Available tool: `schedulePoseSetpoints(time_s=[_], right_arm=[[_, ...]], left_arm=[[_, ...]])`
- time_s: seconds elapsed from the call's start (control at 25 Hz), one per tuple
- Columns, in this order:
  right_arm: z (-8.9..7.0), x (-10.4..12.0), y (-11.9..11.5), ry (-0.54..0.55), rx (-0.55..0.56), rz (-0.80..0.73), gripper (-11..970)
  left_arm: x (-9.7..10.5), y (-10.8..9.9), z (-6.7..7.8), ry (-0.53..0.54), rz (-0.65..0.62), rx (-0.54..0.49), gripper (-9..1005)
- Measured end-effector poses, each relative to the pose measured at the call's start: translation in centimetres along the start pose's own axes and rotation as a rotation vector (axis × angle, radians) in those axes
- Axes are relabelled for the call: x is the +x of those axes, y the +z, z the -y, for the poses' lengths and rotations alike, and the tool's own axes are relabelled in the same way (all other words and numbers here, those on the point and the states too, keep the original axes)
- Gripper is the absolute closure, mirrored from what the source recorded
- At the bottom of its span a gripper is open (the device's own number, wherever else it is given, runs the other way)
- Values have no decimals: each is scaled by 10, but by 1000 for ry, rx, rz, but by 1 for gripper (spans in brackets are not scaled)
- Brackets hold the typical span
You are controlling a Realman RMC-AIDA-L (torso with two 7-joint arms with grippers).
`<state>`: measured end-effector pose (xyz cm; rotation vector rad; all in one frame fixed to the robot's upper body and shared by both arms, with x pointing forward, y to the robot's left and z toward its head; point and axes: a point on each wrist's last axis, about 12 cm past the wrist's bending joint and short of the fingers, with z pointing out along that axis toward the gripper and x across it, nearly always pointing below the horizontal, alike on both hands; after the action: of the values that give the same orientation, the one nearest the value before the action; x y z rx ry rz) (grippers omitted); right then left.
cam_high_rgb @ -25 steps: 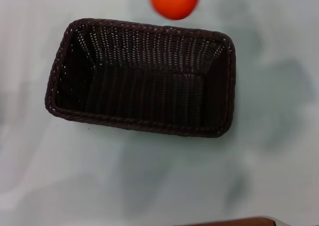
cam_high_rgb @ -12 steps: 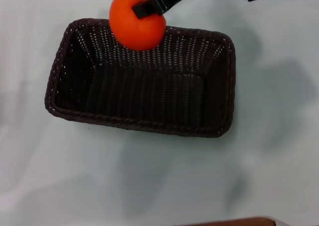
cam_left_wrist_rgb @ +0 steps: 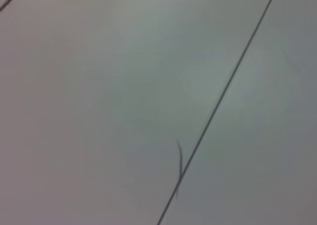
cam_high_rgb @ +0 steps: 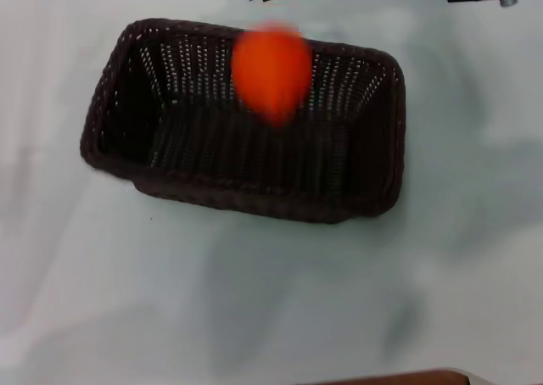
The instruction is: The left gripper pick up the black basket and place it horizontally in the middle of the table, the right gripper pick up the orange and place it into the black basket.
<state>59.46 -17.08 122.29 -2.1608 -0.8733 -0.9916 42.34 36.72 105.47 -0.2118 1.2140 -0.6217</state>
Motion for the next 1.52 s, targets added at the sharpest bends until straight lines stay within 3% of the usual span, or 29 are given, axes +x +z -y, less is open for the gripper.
schedulePoseSetpoints(time_s=[0.2, 0.36, 0.44, 0.6, 0.92, 1.08, 1.2, 1.36, 1.52], right_arm=[[-3, -10, -5, 6, 113, -61, 340], [-16, -15, -16, 41, 58, -139, 176], [-28, -21, -25, 55, -1, -228, 28], [-53, -49, -35, 54, -120, -429, 28], [-90, -133, -41, 50, -360, -866, 28], [-88, -169, -47, -5, -554, -1053, 28], [-78, -189, -47, -23, -683, -1113, 28], [-68, -203, -46, 24, -741, -1153, 28], [-69, -208, -49, 66, -786, -1170, 28]], left_arm=[[-1, -1, -1, 2, 5, -5, 339], [-1, 0, -1, 4, 6, -4, 339], [-1, -1, -2, 11, 2, -17, 339], [-3, -6, -9, 69, -2, -79, 339], [-3, -18, -25, 197, 7, -249, 339], [2, -25, -30, 220, 36, -356, 339], [5, -27, -30, 210, 51, -386, 339], [9, -31, -29, 215, 72, -430, 339], [10, -29, -28, 296, 48, -415, 339]])
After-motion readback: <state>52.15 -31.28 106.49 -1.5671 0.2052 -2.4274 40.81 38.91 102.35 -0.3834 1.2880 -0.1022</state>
